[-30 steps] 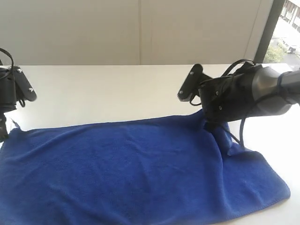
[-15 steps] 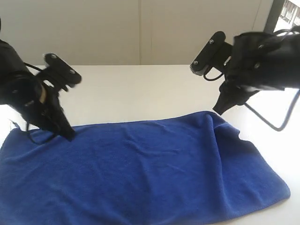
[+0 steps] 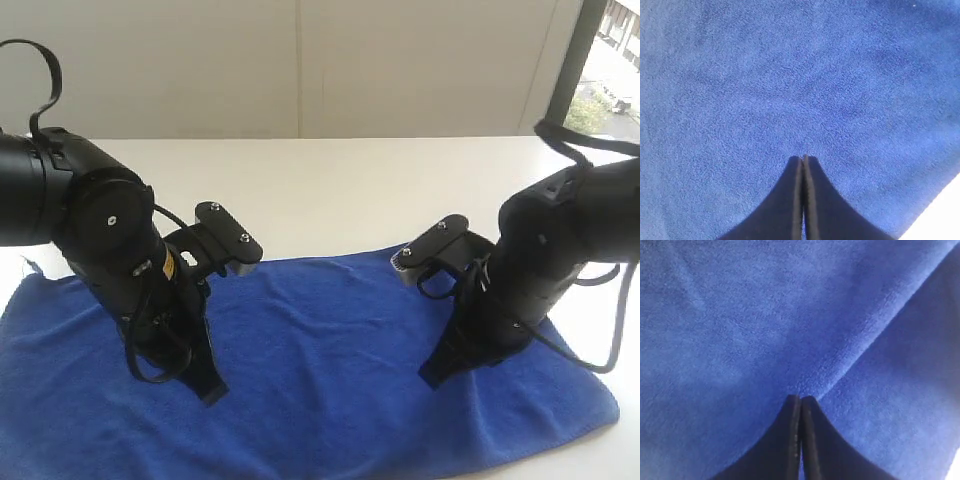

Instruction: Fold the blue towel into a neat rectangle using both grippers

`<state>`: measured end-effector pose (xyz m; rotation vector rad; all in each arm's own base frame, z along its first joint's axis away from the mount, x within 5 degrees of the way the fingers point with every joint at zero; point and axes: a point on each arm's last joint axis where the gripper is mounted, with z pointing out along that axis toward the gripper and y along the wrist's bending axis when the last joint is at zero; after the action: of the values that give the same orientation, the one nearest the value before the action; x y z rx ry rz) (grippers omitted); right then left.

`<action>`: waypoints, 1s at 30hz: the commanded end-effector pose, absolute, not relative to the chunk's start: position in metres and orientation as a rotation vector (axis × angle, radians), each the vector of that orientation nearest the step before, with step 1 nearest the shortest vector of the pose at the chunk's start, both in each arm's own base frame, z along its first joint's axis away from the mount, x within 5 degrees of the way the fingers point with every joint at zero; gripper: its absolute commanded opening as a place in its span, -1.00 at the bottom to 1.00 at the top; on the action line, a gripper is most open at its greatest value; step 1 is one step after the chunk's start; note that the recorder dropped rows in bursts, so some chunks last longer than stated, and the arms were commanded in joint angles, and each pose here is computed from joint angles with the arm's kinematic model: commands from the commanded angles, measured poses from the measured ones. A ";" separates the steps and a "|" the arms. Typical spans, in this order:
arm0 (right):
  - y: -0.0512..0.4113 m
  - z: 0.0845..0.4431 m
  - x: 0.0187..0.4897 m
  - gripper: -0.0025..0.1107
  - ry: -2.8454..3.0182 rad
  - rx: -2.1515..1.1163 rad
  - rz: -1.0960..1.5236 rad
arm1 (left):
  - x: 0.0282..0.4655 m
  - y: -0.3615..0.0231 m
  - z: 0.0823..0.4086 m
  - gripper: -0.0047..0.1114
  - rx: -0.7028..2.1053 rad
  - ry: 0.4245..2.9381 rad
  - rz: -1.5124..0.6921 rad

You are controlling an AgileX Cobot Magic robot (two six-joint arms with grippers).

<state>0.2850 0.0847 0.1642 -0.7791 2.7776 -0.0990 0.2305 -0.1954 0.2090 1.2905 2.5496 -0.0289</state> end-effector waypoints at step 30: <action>0.083 0.225 0.289 -0.96 2.626 -0.543 -0.171 | 0.233 -0.197 0.166 -0.92 1.379 2.614 0.029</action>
<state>0.2802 0.1117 0.2323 -0.6922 2.5653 -0.0499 0.2348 -0.1979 0.1709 1.3586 2.5921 0.0159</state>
